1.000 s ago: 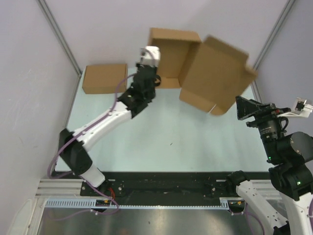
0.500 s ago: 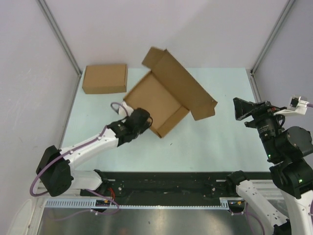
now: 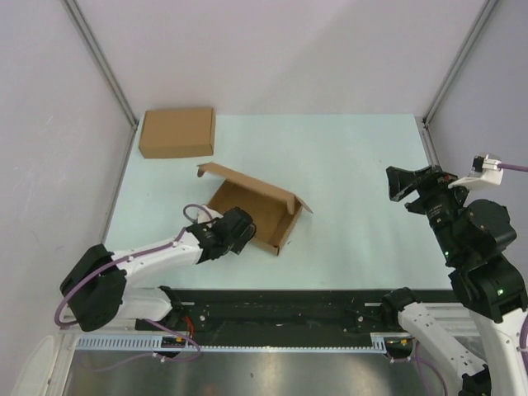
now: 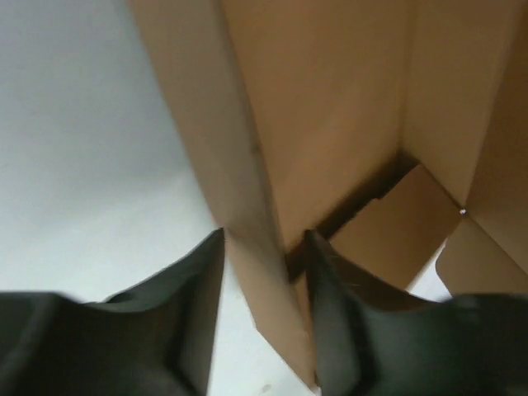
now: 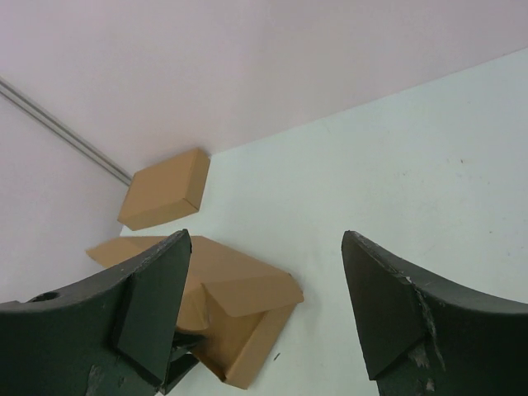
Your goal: Fold the paper box
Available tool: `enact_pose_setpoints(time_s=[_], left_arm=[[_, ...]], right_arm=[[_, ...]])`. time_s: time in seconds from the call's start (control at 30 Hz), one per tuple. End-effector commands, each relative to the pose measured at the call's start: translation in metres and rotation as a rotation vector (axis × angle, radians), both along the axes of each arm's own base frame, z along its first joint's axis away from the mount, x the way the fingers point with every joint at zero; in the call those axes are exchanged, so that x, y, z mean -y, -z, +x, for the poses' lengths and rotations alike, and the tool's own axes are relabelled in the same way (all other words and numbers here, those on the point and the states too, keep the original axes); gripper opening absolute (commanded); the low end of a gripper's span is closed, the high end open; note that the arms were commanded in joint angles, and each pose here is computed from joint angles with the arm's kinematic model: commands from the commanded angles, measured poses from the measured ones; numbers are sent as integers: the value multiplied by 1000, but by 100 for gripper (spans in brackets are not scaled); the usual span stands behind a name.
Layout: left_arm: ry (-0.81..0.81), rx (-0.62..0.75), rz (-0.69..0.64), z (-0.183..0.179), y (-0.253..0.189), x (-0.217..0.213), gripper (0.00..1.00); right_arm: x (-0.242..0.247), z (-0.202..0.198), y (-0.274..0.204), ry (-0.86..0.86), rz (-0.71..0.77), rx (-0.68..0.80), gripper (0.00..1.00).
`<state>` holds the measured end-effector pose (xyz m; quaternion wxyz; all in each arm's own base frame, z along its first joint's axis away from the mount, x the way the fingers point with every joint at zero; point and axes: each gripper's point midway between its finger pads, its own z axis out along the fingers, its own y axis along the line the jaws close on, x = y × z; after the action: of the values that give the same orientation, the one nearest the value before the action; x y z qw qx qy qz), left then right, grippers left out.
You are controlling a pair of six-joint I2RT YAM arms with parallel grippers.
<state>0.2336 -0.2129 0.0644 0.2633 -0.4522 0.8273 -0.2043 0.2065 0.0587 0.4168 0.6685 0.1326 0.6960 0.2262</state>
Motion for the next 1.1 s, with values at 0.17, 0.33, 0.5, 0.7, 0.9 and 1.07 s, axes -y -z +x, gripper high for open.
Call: enact_pose_setpoints(time_s=[0.17, 0.33, 0.5, 0.7, 0.9, 1.07], left_arm=[[89, 87, -52, 16, -44, 28, 76], [163, 168, -31, 12, -77, 30, 86], [197, 282, 26, 26, -116, 28, 86], [214, 361, 38, 62, -153, 36, 85], [241, 374, 69, 120, -169, 55, 85], [269, 353, 89, 165, -163, 70, 85]], right_arm=[[3, 5, -6, 18, -36, 6, 80], [0, 14, 8, 22, -60, -45, 80], [-14, 21, 26, -37, -68, -87, 81], [-25, 23, 67, -98, -107, -166, 80], [-30, 22, 87, -123, -109, -201, 80], [-31, 26, 103, -124, -130, -234, 80]])
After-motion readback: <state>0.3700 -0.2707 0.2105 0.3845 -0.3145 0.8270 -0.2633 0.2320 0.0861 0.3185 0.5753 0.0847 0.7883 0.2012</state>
